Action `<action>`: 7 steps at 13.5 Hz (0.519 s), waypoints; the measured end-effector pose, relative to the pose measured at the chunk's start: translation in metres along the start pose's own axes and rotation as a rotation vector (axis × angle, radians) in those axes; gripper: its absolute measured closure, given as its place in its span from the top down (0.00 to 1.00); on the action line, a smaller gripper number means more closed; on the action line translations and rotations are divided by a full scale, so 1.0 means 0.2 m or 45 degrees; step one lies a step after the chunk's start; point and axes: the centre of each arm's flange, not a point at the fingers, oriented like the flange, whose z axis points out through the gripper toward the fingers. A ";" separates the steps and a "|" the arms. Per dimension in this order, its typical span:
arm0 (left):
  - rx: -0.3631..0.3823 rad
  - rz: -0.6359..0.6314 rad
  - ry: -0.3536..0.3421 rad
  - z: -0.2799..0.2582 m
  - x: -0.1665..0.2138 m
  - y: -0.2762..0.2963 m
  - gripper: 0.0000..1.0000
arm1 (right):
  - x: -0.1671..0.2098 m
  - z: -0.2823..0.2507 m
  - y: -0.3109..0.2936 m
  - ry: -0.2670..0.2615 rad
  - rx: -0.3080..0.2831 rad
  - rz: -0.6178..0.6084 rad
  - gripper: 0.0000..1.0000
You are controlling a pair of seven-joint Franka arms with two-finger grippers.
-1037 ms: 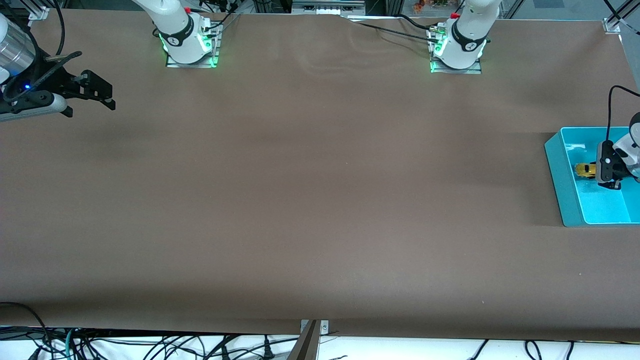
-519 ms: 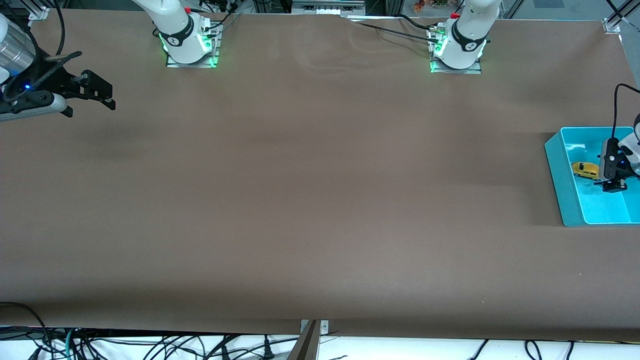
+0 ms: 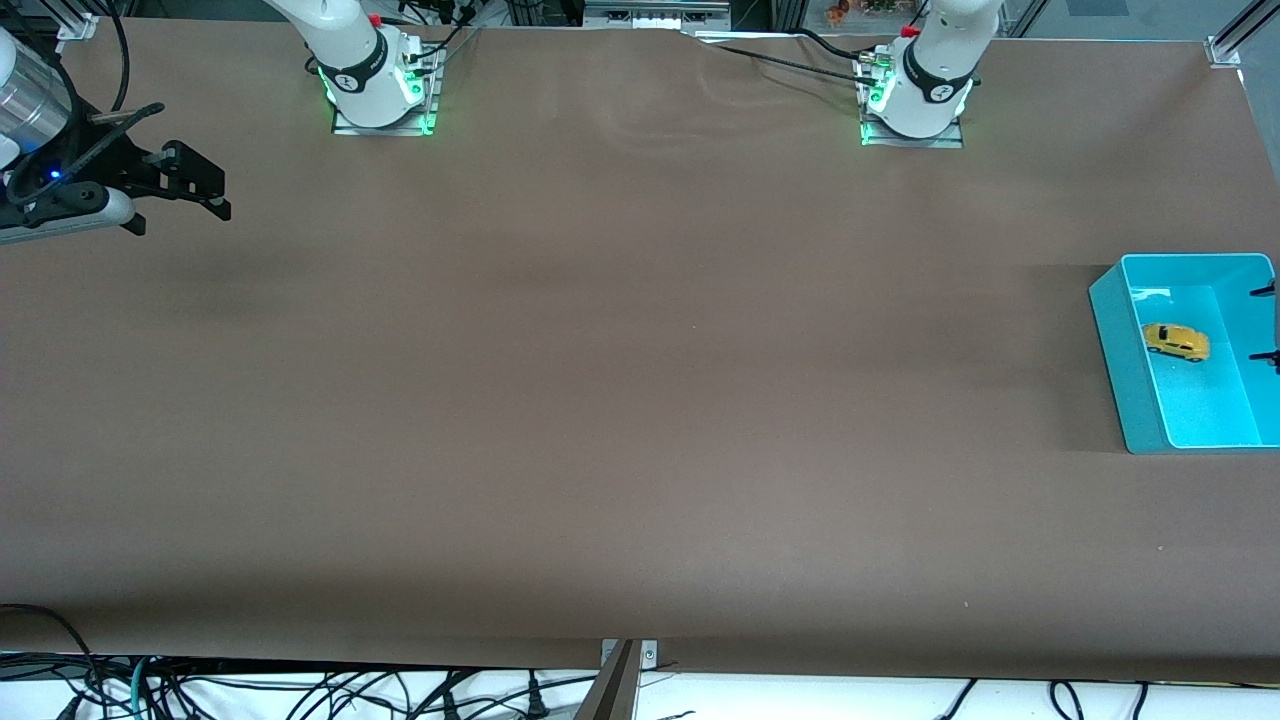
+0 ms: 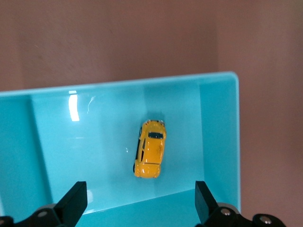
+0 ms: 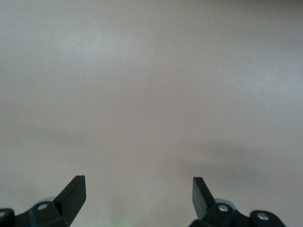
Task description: Wind and store yellow beetle car
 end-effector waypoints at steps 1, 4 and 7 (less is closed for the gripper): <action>-0.011 -0.040 0.008 -0.09 0.06 -0.02 1.00 | 0.00 0.00 0.00 0.000 0.000 0.000 1.00; -0.049 -0.176 0.040 -0.29 0.23 -0.07 1.00 | 0.00 0.00 0.00 0.000 0.000 0.000 1.00; -0.067 -0.299 0.067 -0.50 0.51 -0.13 1.00 | 0.00 0.00 0.00 0.000 0.000 0.000 1.00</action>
